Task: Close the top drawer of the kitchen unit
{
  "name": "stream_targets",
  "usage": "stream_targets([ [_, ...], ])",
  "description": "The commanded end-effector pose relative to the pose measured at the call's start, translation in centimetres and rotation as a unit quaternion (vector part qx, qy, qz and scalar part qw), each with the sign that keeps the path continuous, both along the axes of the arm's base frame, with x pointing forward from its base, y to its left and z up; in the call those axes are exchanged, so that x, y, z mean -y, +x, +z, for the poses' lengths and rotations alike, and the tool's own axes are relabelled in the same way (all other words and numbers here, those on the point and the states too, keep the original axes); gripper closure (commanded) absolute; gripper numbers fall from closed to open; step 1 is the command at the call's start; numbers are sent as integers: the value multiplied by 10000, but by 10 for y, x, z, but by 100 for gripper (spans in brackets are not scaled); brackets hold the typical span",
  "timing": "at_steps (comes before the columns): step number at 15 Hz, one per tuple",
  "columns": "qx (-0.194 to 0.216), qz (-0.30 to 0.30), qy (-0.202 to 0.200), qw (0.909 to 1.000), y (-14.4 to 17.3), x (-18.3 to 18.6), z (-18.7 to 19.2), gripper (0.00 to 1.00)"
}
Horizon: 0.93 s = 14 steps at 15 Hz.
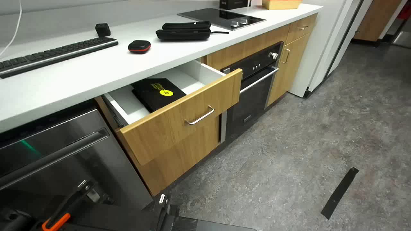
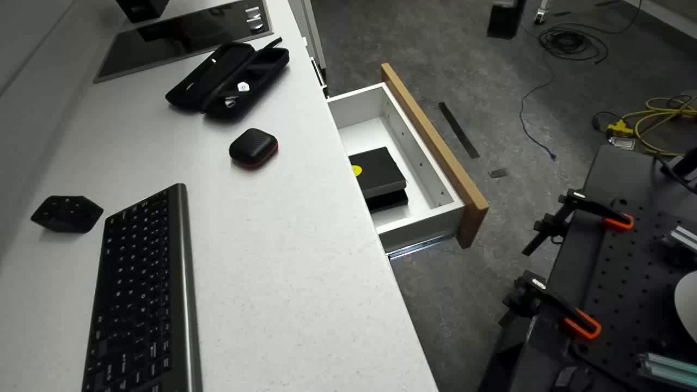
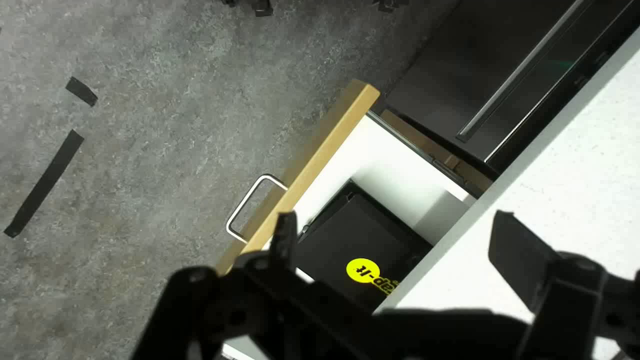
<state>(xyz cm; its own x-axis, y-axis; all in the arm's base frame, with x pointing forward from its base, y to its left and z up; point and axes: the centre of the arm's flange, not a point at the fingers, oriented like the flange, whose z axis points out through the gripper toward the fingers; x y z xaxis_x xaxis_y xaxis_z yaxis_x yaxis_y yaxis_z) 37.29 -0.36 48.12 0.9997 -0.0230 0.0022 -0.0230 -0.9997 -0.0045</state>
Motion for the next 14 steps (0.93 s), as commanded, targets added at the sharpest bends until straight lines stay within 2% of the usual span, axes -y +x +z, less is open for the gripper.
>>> stream_targets([
  [1,-7,0,0,10000,0,0,-1,0],
  [11,-14,0,0,10000,0,0,-1,0],
  [14,110,-233,-121,9996,15,9,-14,0],
])
